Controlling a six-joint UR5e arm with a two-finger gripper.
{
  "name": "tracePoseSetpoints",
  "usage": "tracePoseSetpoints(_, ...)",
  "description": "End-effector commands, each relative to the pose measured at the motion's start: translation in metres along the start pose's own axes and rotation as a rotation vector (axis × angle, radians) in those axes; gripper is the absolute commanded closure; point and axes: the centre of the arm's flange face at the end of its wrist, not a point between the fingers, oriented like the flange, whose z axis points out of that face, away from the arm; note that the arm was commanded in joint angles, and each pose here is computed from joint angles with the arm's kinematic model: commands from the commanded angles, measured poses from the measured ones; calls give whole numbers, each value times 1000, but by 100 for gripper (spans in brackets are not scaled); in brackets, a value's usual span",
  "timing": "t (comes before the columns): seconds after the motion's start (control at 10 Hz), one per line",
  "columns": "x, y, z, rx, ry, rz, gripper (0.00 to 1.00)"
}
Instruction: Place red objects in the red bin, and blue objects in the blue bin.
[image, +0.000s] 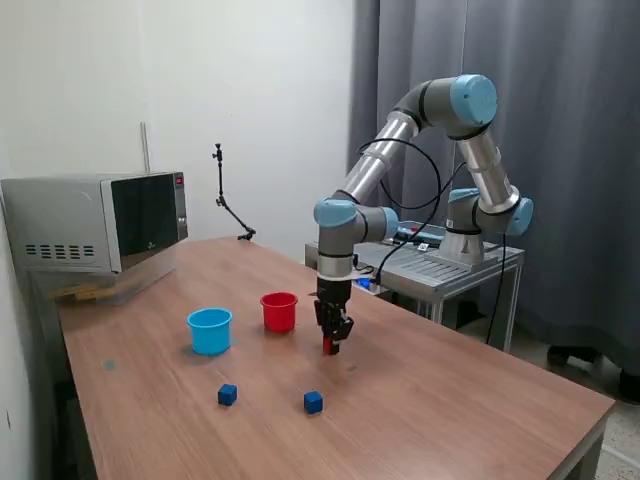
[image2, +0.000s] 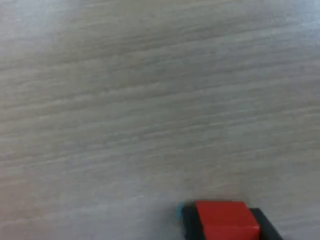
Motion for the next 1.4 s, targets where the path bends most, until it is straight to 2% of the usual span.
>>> tracePoseSetpoints(0.0, 1, 13, -43, -75, 5, 0, 100)
tracePoseSetpoints(0.1, 0, 18, -75, -127, 7, 1, 100)
tracePoseSetpoints(0.2, -9, 22, -106, -173, -21, 13, 100)
tracePoseSetpoints(0.3, -28, 24, -120, -190, -60, 41, 100)
tracePoseSetpoints(0.4, -46, 23, -122, -184, -68, 67, 100)
tracePoseSetpoints(0.7, -86, 18, -106, -117, -104, 131, 100)
tracePoseSetpoints(1.1, -119, 22, -102, -103, -99, 190, 100)
tracePoseSetpoints(1.3, -132, 26, -103, -96, -109, 208, 100)
